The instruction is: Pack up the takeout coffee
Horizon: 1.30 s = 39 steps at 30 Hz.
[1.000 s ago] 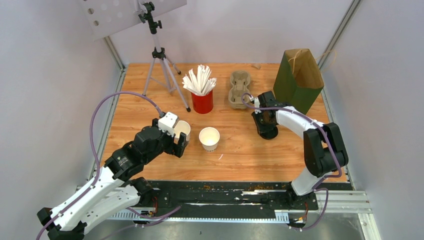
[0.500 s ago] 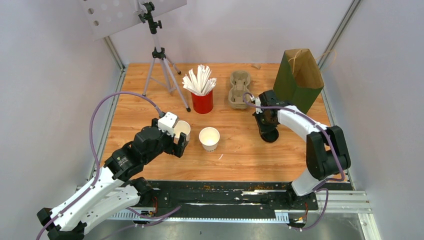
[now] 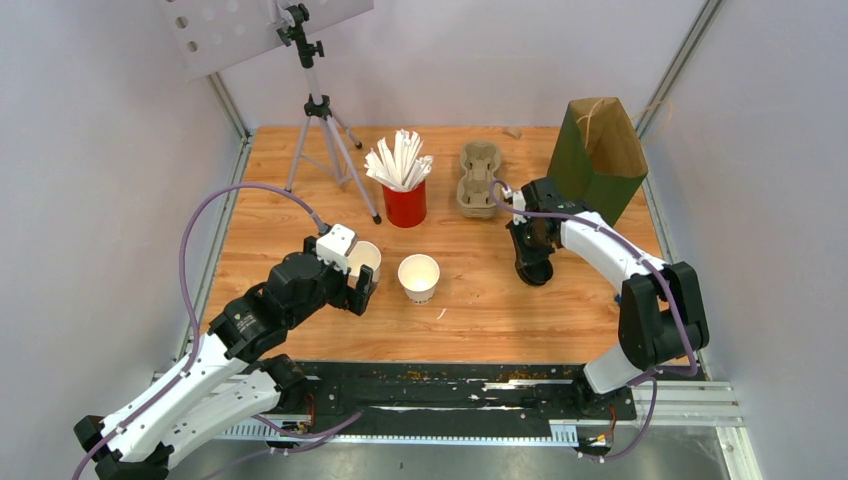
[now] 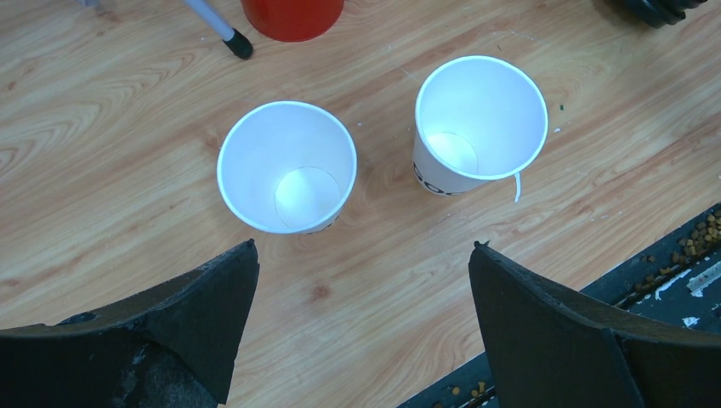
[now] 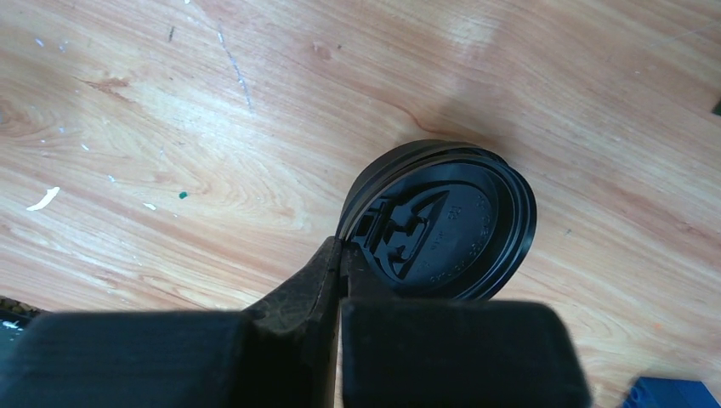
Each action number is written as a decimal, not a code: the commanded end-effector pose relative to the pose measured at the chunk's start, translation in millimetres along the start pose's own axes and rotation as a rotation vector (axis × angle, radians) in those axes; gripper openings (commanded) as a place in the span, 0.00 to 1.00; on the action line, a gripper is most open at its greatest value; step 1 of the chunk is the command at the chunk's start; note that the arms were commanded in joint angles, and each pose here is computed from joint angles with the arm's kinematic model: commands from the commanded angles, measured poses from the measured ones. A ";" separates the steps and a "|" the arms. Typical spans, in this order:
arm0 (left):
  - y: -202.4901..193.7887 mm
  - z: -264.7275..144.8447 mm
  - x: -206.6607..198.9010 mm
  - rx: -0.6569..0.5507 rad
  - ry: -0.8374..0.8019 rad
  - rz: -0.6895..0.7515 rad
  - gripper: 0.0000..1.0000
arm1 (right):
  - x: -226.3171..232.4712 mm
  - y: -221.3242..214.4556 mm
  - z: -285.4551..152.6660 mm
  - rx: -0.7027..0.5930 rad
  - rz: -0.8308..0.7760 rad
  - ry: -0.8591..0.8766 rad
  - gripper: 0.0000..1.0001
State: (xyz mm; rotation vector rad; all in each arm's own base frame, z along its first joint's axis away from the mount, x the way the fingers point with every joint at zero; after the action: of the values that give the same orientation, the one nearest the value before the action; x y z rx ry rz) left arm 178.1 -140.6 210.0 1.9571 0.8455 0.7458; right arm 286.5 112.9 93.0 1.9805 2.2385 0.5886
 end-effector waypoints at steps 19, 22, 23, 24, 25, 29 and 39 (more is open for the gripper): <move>7.5 1.8 -1.0 -0.020 -0.008 0.006 1.00 | 7.1 -2.5 6.4 -0.025 0.064 0.100 0.08; 7.4 1.9 -1.0 -0.020 -0.008 0.006 1.00 | 8.9 -3.2 6.2 -0.021 0.061 0.120 0.00; 7.8 1.8 -1.0 -0.021 -0.008 0.005 1.00 | 9.2 -2.8 6.1 -0.022 0.063 0.124 0.00; 7.2 1.8 -1.1 -0.019 -0.008 0.006 1.00 | 9.0 -3.0 6.2 -0.021 0.067 0.123 0.00; 7.3 1.6 -1.2 -0.020 -0.009 0.006 1.00 | 8.4 -2.4 5.6 -0.024 0.070 0.120 0.00; 8.1 1.1 -1.0 -0.023 -0.008 0.005 1.00 | 10.4 -2.4 2.7 -0.030 0.058 0.135 0.00; 8.6 2.1 1.9 -0.026 0.014 -0.004 1.00 | 35.7 8.2 -41.8 -0.067 0.145 0.238 0.00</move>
State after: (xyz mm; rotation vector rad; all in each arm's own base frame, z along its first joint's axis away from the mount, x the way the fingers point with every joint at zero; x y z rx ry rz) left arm 178.6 -142.4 206.9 1.9721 0.8459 0.7356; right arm 270.8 124.1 92.5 2.1378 2.2461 0.7182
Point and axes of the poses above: each gripper's point midway between its finger pads, its own z axis out along the fingers, its own x axis along the line the jaws close on, y = z × x, the point moved 2 cm from there along -z, back along the fingers, and after that the axes turned 14 degrees about z, right-handed, at the moved point
